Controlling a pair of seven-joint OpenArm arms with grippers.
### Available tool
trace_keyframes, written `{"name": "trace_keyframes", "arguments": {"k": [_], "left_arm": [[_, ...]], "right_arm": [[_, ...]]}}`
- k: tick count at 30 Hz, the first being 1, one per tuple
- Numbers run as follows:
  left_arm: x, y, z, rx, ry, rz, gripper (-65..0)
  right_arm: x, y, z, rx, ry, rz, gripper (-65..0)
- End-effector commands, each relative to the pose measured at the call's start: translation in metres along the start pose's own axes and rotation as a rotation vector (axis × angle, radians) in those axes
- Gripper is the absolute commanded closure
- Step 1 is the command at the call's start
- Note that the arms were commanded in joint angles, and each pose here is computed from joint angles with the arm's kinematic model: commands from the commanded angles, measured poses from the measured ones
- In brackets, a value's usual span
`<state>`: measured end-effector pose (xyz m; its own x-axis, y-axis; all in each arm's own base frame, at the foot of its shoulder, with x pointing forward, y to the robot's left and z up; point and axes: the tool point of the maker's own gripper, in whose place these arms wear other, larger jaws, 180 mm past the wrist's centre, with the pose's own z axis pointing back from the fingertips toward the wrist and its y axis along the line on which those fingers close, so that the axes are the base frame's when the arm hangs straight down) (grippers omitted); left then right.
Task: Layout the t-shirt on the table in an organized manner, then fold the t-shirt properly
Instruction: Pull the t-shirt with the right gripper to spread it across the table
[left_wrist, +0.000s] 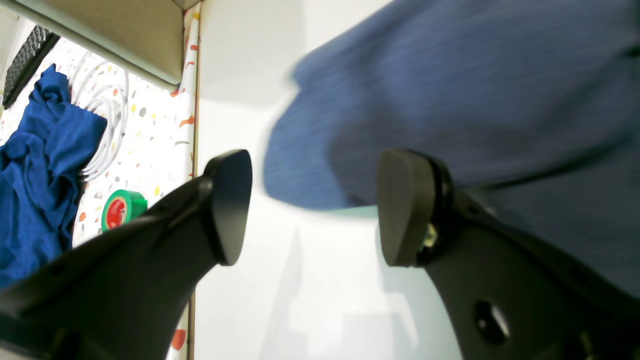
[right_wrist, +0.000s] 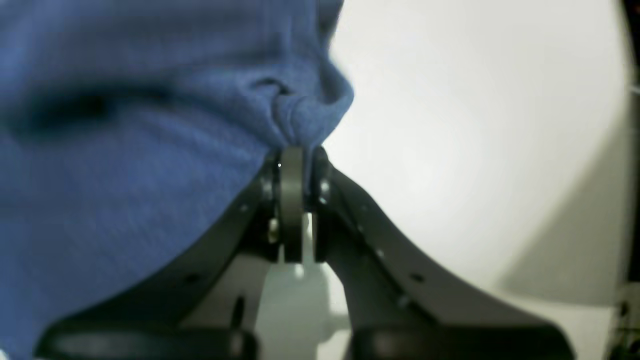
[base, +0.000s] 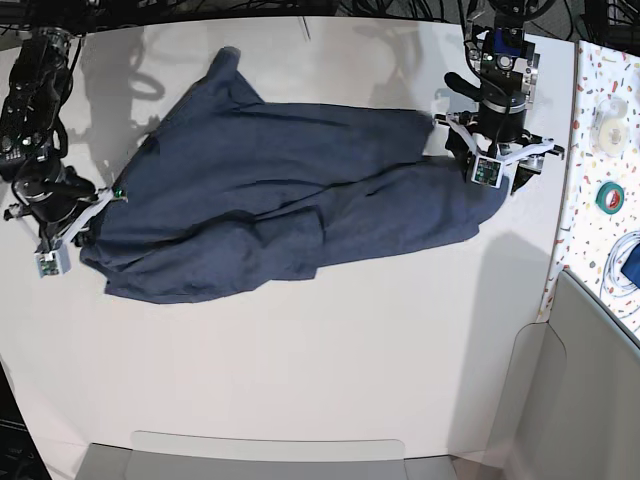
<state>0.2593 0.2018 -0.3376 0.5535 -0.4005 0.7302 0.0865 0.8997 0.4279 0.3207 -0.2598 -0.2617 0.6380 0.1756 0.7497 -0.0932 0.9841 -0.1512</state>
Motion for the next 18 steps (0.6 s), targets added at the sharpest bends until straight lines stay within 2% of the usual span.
{"name": "trace_keyframes", "arguments": {"k": [1, 5, 8, 12, 14, 18], "left_arm": [[0.009, 0.004, 0.002, 0.015, -0.035, -0.003, -38.5], [0.009, 0.007, 0.002, 0.021, -0.032, -0.002, -38.5], [0.008, 0.007, 0.002, 0.023, -0.032, -0.002, -38.5], [0.008, 0.007, 0.002, 0.023, -0.032, -0.002, -38.5], [0.009, 0.007, 0.002, 0.021, -0.032, -0.002, -38.5], [0.009, 0.004, 0.002, 0.015, -0.033, -0.003, -38.6]], "right_arm": [[0.020, -0.007, 0.007, -0.017, -0.067, 0.001, 0.0], [0.023, -0.004, 0.006, 0.005, -0.084, -0.020, 0.0], [0.000, 0.016, -0.007, 0.060, -0.012, -0.025, 0.0], [-0.038, 0.023, -0.012, 0.077, 0.103, -0.040, -0.4], [-0.050, 0.018, -0.010, 0.054, 0.137, -0.026, -4.7], [-0.062, 0.004, -0.006, -0.033, 0.175, 0.030, -22.5]]}}
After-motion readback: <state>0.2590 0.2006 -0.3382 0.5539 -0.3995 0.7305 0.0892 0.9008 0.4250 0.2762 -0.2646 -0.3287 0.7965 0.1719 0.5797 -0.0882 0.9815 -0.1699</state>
